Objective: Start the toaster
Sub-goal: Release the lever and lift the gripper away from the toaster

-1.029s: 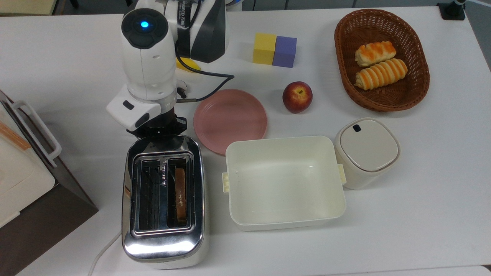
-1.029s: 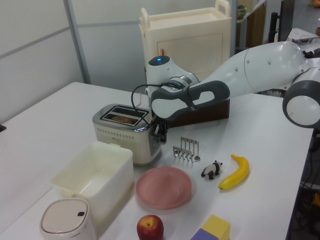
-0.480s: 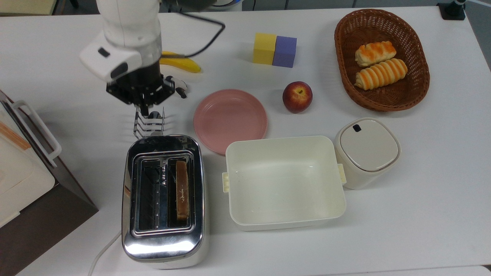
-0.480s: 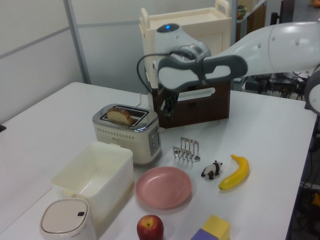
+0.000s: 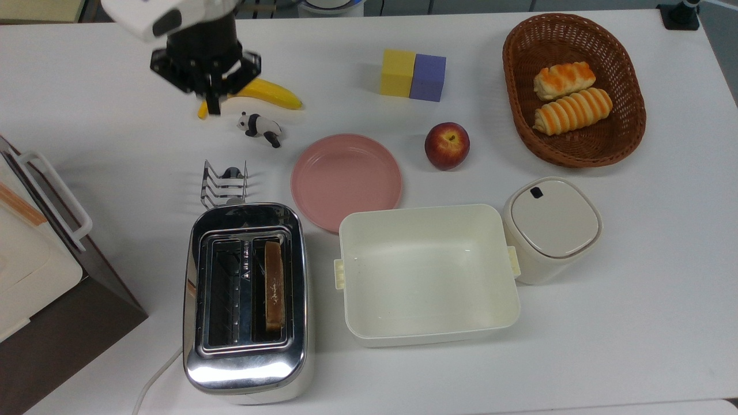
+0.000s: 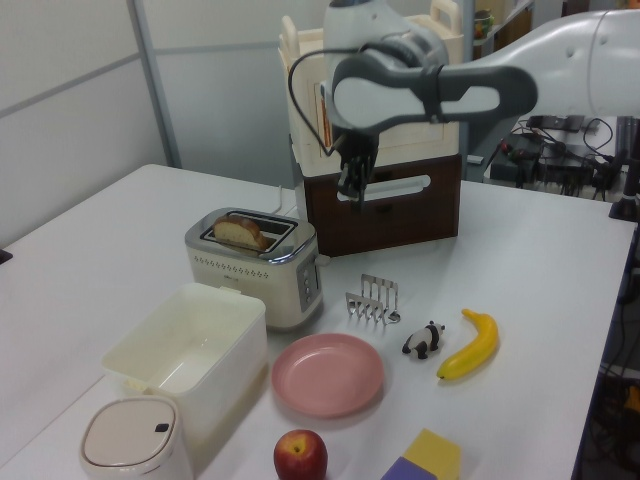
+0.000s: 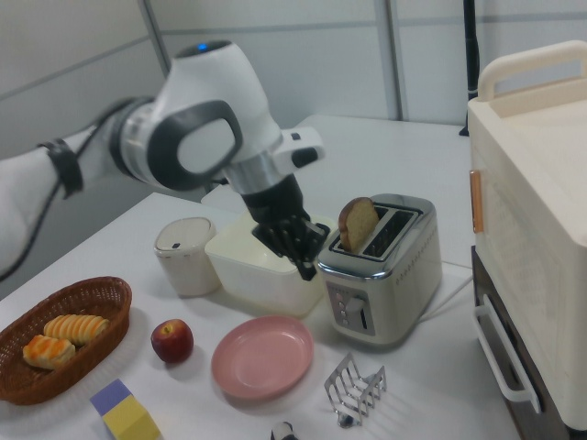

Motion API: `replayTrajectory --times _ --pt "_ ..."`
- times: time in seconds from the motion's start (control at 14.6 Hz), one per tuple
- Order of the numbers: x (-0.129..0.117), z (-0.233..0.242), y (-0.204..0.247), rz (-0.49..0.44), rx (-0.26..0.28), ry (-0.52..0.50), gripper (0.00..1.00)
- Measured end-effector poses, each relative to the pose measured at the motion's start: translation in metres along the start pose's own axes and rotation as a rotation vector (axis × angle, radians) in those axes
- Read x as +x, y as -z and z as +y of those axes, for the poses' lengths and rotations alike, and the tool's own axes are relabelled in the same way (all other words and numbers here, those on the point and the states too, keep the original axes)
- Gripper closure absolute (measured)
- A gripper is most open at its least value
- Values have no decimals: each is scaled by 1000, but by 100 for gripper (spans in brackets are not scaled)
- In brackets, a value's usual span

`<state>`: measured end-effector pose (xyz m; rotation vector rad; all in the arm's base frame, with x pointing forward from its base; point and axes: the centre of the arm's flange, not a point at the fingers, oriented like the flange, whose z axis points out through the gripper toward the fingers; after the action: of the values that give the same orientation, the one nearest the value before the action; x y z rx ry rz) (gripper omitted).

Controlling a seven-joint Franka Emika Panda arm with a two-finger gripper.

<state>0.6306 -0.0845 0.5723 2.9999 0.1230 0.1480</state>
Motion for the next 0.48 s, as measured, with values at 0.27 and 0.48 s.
replayTrajectory --times 0.27,0.48 --pt "-20 -3 51 2 68 -19 99" --pt "-24 -5 63 18 89 -29 99"
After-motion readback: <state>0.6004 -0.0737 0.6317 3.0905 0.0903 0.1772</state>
